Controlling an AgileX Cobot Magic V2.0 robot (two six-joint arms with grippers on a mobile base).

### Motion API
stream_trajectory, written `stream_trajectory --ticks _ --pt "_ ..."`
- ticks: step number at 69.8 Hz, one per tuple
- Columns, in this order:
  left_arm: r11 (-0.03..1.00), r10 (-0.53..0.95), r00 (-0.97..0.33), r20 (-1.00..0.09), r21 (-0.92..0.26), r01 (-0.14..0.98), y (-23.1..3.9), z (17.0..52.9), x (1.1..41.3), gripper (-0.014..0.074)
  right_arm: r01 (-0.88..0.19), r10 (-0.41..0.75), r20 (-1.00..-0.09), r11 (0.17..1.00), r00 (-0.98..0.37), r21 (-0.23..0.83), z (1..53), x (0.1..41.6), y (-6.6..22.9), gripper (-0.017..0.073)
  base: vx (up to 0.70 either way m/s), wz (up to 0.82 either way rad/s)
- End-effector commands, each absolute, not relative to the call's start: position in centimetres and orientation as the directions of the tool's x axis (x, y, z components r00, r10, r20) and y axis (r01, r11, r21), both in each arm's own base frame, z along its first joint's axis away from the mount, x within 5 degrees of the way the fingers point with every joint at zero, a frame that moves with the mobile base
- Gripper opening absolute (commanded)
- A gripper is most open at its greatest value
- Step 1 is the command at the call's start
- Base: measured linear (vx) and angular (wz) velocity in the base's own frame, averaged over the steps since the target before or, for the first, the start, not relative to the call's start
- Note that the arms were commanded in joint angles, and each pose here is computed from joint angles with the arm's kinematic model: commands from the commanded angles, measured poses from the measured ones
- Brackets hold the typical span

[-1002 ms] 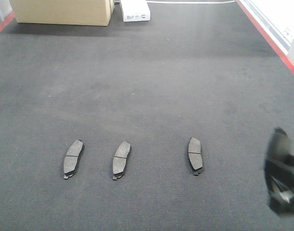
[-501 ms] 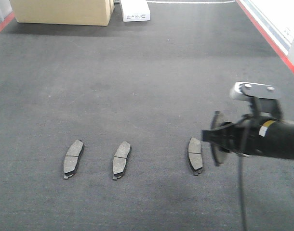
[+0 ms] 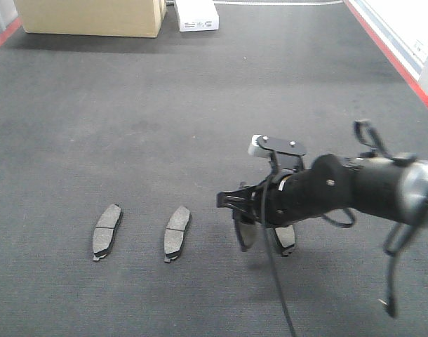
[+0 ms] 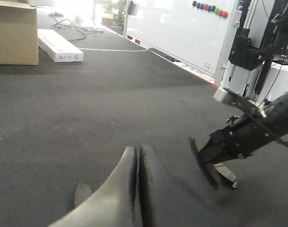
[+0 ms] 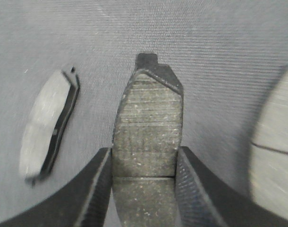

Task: Move and align brake pads A on conveyor
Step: 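Swing the right arm in and lower its pad beside the farthest pad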

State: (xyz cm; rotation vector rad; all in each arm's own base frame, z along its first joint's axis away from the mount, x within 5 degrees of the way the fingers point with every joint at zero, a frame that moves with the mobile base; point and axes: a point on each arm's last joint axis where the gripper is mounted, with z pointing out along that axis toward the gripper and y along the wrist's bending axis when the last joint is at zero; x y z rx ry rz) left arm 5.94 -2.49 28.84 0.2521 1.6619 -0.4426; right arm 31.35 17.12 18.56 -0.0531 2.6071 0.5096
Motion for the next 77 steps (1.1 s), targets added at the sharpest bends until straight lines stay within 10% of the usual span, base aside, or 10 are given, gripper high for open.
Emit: stream_trajectory --ticks 1,53,77 --pt "0.883 -0.125 -0.076 -0.989 -0.146 0.446 -2.7 30.2 5.9 -0.0006 -0.121 0.128 -0.537 0.906 -0.834 0.405 20.7 32.9 17.8 0.0061 0.00 0.00" --pt "0.883 -0.125 -0.076 -0.989 -0.146 0.446 -2.7 30.2 5.9 -0.0006 -0.097 0.099 -0.439 0.910 -0.893 0.403 18.8 33.9 18.8 0.0120 0.00 0.00" --pt "0.883 -0.125 -0.076 -0.989 -0.146 0.446 -2.7 30.2 5.9 -0.0006 -0.098 0.098 -0.439 0.910 -0.893 0.402 18.8 33.9 18.8 0.0290 0.00 0.00"
